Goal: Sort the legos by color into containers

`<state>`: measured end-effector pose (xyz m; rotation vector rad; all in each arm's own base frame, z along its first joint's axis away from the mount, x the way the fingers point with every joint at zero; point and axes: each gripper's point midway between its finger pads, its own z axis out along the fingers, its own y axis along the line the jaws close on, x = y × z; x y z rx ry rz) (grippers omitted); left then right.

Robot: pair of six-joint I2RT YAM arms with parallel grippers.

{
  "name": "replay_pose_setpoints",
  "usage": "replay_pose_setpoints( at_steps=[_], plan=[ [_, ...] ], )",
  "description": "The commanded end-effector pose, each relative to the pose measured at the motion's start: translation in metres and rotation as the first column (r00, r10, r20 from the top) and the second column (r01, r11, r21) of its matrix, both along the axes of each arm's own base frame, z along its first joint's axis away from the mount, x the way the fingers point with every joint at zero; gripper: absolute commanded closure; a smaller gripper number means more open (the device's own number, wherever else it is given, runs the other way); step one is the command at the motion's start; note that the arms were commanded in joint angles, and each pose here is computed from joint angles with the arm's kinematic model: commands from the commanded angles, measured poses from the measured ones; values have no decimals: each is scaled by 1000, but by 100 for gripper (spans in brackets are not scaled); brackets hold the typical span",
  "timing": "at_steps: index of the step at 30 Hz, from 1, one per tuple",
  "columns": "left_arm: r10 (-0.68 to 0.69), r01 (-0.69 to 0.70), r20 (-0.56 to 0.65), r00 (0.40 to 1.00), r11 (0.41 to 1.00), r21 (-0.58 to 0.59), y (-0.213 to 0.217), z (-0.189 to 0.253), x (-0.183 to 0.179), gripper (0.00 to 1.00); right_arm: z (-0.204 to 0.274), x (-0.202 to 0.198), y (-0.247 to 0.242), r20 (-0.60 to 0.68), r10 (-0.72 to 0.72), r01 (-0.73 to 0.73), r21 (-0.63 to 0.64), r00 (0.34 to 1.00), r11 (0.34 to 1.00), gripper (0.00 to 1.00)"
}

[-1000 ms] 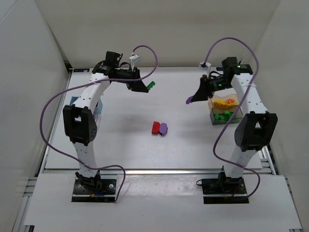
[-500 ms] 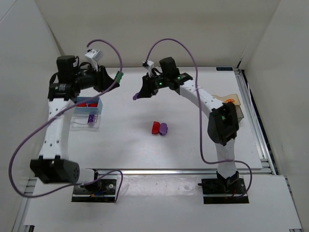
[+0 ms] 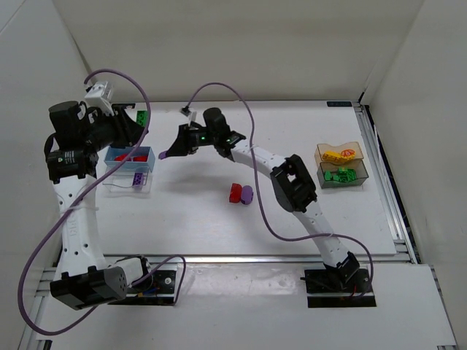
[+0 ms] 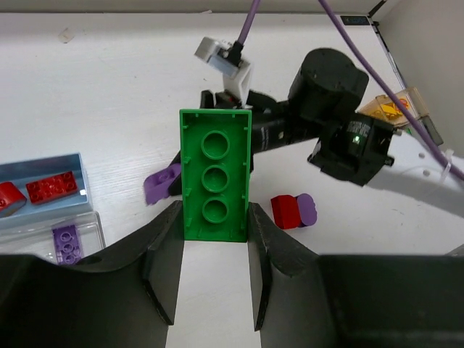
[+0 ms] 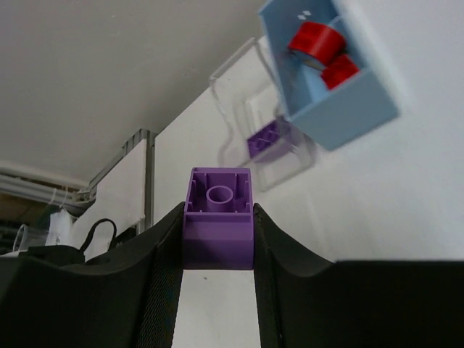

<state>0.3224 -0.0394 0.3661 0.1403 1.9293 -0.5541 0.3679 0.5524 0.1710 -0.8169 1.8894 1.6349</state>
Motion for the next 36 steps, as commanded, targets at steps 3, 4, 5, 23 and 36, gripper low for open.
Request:
replay_pose_setpoints(
  at_steps=[3,4,5,23,36],
  plan=[
    [54,-54,-15,998,999,-4,5,0,-6,90,54,-30,51,217,8,-41,146,976,988,100],
    [55,-55,-17,998,998,-6,4,-1,-7,90,56,-31,56,233,-1,-33,139,972,990,100],
    [63,-63,-22,998,998,-8,5,-3,-7,90,54,-32,64,251,-38,6,129,967,992,100],
    [131,-131,26,991,991,5,15,15,-15,90,-8,-21,110,450,-210,205,61,868,977,86],
    [152,-152,26,988,988,19,19,12,-24,87,-21,-54,125,413,-79,57,66,907,996,63]
  ],
)
